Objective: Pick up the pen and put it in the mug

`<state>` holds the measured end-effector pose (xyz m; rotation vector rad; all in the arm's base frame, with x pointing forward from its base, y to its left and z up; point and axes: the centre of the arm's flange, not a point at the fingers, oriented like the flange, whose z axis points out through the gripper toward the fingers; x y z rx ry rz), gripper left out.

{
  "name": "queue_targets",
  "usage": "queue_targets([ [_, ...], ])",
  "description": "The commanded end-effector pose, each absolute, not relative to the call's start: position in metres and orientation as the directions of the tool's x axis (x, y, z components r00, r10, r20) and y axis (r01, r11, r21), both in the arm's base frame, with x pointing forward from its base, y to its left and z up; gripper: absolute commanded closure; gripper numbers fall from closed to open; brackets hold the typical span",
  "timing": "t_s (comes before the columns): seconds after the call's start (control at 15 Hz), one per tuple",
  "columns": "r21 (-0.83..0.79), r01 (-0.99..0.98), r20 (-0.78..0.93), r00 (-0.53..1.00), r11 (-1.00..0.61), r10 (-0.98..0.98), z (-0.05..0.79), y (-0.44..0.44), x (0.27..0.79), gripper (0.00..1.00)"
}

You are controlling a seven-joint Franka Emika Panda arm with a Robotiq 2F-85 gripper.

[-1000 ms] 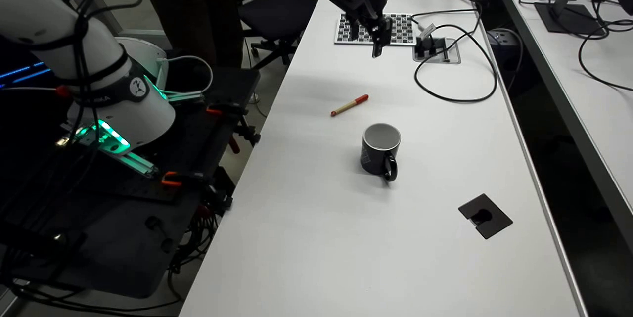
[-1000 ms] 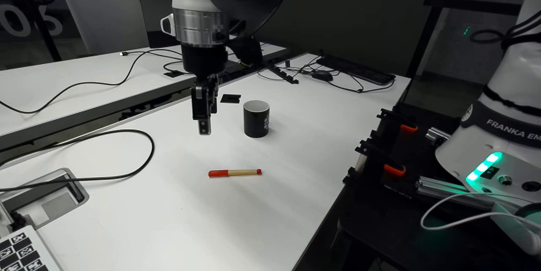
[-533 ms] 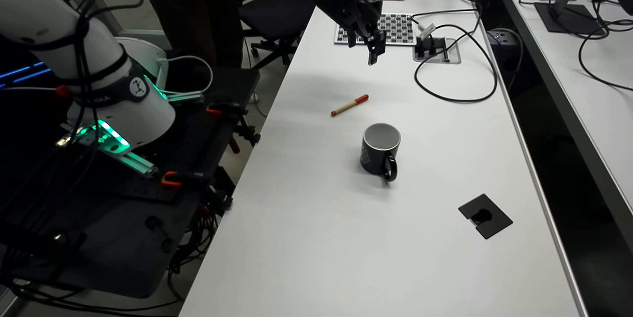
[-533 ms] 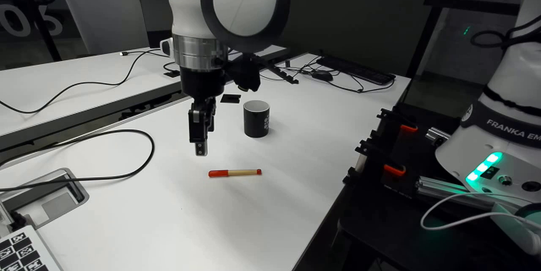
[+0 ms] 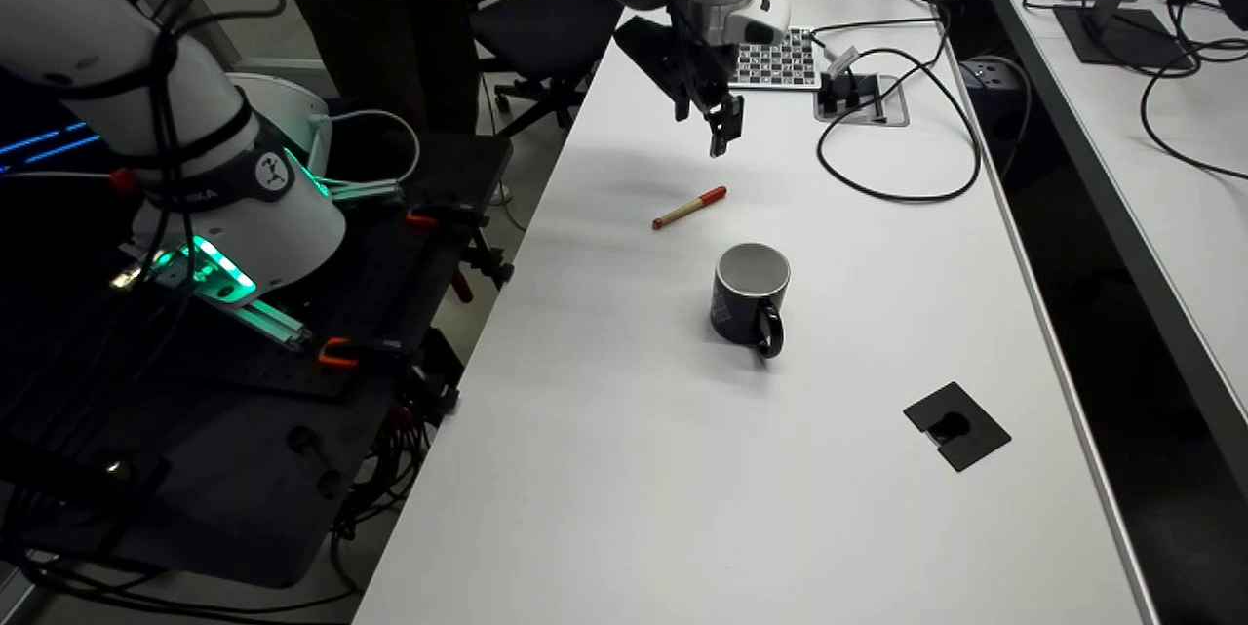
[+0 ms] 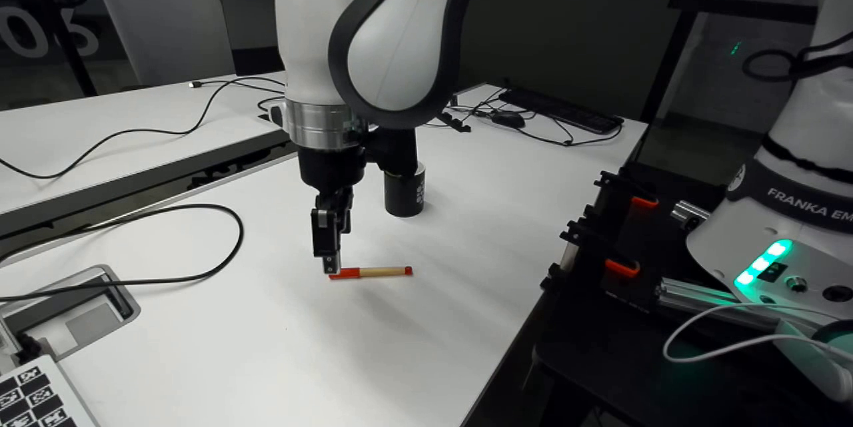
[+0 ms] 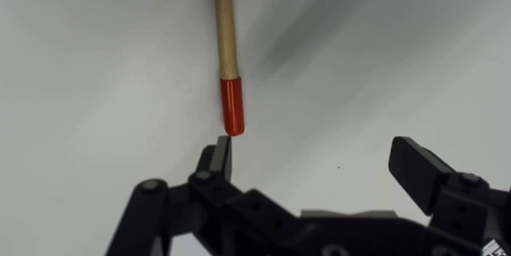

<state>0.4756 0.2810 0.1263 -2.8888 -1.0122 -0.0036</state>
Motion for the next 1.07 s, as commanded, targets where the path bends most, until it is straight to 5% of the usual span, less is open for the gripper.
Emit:
queue_targets([
  [0.0, -0.055, 0.596, 0.031, 0.803, -0.801, 0.595, 0.113, 0.286, 0.482, 0.0],
  [1.0, 0.03, 0.645, -0.016, 0.764, -0.764, 0.645, 0.1, 0.278, 0.494, 0.0],
])
